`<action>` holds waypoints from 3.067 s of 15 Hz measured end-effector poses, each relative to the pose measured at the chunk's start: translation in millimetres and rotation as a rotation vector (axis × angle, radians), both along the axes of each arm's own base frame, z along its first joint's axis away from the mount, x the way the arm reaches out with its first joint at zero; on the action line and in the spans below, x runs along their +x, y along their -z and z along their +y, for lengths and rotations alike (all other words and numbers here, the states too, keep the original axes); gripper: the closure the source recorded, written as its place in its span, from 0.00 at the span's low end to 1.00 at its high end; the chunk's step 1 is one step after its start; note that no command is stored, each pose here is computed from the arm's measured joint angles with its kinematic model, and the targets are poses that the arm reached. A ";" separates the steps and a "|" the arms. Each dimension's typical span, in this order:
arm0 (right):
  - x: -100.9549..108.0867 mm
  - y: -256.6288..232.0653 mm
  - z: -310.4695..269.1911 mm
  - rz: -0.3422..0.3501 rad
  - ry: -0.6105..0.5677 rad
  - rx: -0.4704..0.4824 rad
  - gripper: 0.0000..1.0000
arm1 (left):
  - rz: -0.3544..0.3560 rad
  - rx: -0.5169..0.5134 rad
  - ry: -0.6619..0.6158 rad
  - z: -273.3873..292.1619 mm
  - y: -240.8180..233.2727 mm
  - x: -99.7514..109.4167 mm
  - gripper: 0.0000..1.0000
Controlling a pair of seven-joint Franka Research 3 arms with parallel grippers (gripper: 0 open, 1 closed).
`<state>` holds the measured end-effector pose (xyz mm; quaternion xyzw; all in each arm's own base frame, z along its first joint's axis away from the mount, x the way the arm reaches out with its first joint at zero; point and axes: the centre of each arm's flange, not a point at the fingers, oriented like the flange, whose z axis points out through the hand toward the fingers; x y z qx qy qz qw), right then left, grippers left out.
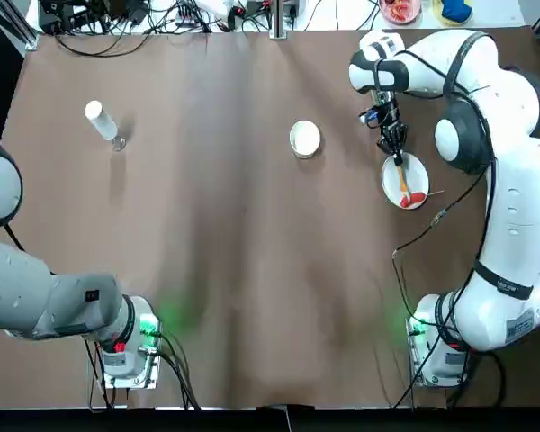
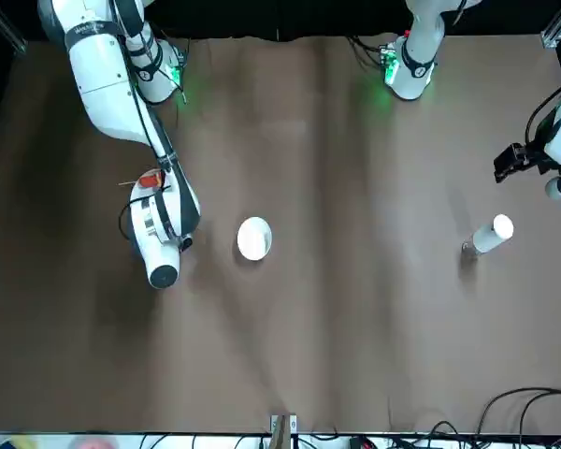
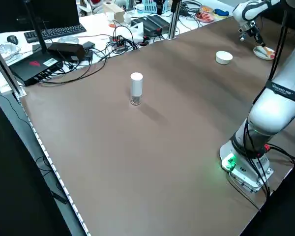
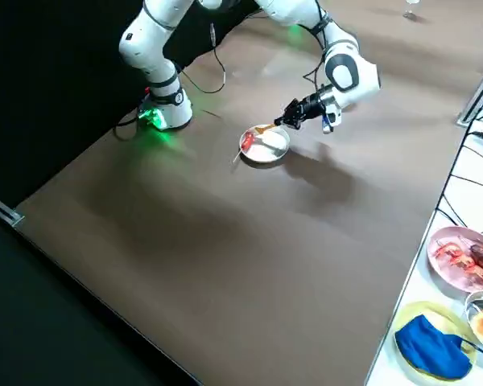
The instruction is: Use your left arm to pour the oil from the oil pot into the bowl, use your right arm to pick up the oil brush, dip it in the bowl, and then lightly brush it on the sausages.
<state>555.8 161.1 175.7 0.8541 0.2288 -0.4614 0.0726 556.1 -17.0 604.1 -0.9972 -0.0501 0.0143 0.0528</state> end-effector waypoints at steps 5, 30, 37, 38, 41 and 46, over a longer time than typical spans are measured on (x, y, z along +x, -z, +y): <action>12.6 -18.8 22.0 -0.039 0.053 0.087 0.95 | 0.000 0.000 -0.001 0.3 -0.1 0.0 0.00; 95.6 -108.2 52.9 -0.232 0.685 0.756 0.95 | -0.009 0.000 -0.001 0.7 -4.2 0.4 0.00; 100.0 -61.2 55.2 -0.313 0.834 0.759 0.95 | -0.009 0.000 -0.001 0.7 -4.2 0.4 0.00; 98.2 -53.9 56.9 -0.321 0.840 0.749 0.95 | -0.009 -0.001 -0.001 0.7 -4.2 0.4 0.00; 92.4 -38.0 66.7 -0.336 0.842 0.729 0.95 | -0.009 0.000 -0.001 0.6 -4.2 0.4 0.00; 86.5 -28.8 82.2 -0.342 0.829 0.718 0.78 | -0.009 0.000 0.000 -0.8 -4.2 0.3 0.00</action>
